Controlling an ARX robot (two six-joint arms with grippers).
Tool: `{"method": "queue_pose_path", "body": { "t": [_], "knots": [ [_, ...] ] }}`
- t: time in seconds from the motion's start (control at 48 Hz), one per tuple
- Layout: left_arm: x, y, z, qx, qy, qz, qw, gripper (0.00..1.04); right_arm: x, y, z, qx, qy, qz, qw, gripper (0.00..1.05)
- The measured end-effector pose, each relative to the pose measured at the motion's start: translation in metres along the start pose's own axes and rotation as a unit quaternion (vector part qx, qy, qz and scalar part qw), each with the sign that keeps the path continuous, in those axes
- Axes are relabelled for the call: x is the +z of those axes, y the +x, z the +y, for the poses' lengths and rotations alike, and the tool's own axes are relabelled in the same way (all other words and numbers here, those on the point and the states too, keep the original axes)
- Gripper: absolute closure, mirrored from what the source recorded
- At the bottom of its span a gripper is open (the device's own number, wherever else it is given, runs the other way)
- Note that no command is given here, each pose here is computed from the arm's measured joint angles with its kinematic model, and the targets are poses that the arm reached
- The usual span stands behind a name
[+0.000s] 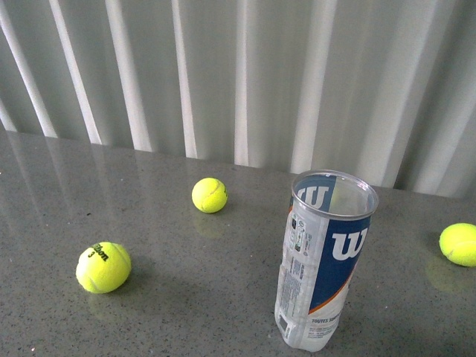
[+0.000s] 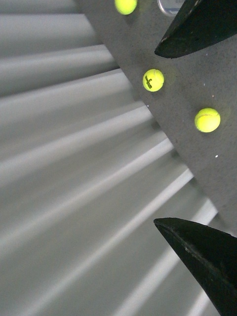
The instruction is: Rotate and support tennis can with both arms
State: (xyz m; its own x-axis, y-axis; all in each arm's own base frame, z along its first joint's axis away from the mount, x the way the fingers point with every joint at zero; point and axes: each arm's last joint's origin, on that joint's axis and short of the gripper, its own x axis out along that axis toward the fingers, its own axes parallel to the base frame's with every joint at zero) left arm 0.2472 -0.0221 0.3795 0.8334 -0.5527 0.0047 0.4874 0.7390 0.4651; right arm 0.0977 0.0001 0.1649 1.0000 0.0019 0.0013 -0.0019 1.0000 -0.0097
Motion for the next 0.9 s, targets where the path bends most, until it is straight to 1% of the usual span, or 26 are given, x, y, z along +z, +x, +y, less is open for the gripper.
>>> {"method": "queue_pose_path", "body": {
  "t": [0.021,0.042,0.063,0.083,0.104,0.125,0.146,0.188,0.229,0.25,0.375,0.48,0.563,0.709,0.897],
  "knots": [
    [-0.006,-0.005,-0.002,0.03,-0.029,0.011,0.999,0.09,0.0,0.0,0.0,0.0,0.0,0.0,1.0,0.07],
    [-0.012,-0.009,-0.004,0.074,-0.046,0.025,0.996,0.12,0.0,0.0,0.0,0.0,0.0,0.0,1.0,0.07],
    [-0.016,-0.012,-0.005,0.096,-0.065,0.031,0.993,0.14,0.0,0.0,0.0,0.0,0.0,0.0,1.0,0.07],
    [-0.023,-0.016,-0.008,0.136,-0.089,0.04,0.986,0.18,0.0,0.0,0.0,0.0,0.0,0.0,1.0,0.07],
    [-0.03,-0.021,-0.012,0.164,-0.106,0.049,0.98,0.21,0.0,0.0,0.0,0.0,0.0,0.0,1.0,0.07],
    [-0.037,-0.025,-0.016,0.204,-0.126,0.055,0.969,0.25,0.0,0.0,0.0,0.0,0.0,0.0,1.0,0.07],
    [-0.04,-0.028,-0.018,0.217,-0.139,0.057,0.964,0.27,0.0,0.0,0.0,0.0,0.0,0.0,1.0,0.07],
    [-0.054,-0.035,-0.027,0.256,-0.166,0.066,0.95,0.34,0.0,0.0,0.0,0.0,0.0,0.0,1.0,0.07],
    [-0.066,-0.041,-0.036,0.274,-0.186,0.072,0.941,0.41,0.0,0.0,0.0,0.0,0.0,0.0,1.0,0.07],
    [-0.069,-0.042,-0.038,0.276,-0.188,0.074,0.94,0.43,0.0,0.0,0.0,0.0,0.0,0.0,1.0,0.07],
    [-0.094,-0.055,-0.06,0.278,-0.216,0.078,0.933,0.64,0.0,0.0,0.0,0.0,0.0,0.0,1.0,0.07],
    [-0.106,-0.064,-0.073,0.278,-0.222,0.078,0.931,0.8,0.0,0.0,0.0,0.0,0.0,0.0,1.0,0.07],
    [-0.115,-0.074,-0.085,0.279,-0.223,0.073,0.931,1.0,0.0,0.0,0.0,0.0,0.0,0.0,1.0,0.07],
    [-0.129,-0.084,-0.1,0.279,-0.228,0.077,0.93,1.01,0.0,0.0,0.0,0.0,0.0,0.0,1.0,0.07],
    [-0.139,-0.095,-0.114,0.279,-0.229,0.074,0.93,1.01,0.0,0.0,0.0,0.0,0.0,0.0,1.0,0.07]
  ]
}}
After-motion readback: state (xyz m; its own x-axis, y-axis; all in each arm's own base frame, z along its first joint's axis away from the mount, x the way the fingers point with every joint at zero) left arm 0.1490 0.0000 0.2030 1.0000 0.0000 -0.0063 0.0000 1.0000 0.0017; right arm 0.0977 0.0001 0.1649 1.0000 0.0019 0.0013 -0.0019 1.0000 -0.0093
